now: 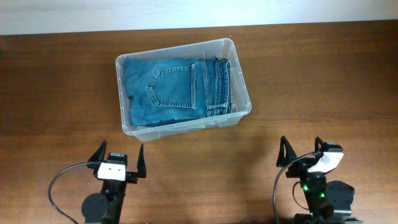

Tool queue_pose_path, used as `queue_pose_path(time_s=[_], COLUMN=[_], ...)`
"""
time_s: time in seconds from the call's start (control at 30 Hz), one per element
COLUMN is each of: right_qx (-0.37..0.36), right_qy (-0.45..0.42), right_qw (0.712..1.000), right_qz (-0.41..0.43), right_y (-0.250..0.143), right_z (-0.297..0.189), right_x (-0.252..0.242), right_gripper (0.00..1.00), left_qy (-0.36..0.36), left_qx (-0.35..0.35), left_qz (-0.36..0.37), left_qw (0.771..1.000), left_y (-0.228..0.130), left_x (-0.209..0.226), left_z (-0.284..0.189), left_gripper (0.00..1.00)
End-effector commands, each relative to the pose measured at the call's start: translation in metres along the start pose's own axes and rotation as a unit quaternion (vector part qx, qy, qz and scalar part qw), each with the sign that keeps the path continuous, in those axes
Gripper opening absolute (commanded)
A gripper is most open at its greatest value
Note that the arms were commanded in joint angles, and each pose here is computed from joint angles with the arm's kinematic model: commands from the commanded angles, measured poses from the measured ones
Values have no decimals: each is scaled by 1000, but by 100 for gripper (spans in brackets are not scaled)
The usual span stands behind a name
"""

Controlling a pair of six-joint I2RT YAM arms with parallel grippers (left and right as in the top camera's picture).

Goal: Pack container

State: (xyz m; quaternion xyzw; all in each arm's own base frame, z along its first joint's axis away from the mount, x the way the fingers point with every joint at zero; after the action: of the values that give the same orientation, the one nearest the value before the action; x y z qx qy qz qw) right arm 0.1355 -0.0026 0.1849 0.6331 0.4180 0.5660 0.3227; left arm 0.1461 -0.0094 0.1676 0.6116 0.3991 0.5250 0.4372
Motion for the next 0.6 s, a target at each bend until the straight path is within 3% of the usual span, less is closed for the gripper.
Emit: queue_pose_path(time_s=[0.0, 0.27, 0.57], right_qx=[-10, -71, -46], right_qy=[15, 23, 6], right_qw=[1000, 997, 996], right_qz=[-9, -31, -77], right_y=[-5, -7, -14], right_z=[4, 12, 13], right_x=[-1, -6, -10], right_gripper=[98, 98, 99], left_qy=[-1, -1, -1], left_qx=[0, 0, 0], left_qz=[8, 8, 8], left_qw=[1000, 1000, 1000], left_y=[-2, -2, -2], left_x=[0, 0, 0], left_z=[0, 0, 0], left_gripper=[99, 99, 99])
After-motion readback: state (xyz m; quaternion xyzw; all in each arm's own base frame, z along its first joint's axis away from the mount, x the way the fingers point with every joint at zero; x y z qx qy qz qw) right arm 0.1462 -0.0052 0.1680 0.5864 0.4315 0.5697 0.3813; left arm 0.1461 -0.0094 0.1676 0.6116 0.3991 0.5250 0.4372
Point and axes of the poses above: each gripper's point midway between its finger pads, its own z axis out along the fingers, its own x axis along the line the jaws close on, y = z × x, the point moved 10 cm from there along -z, back along the fingers, and after that the axes turned 11 degrees about z, right-handed, at the moved point
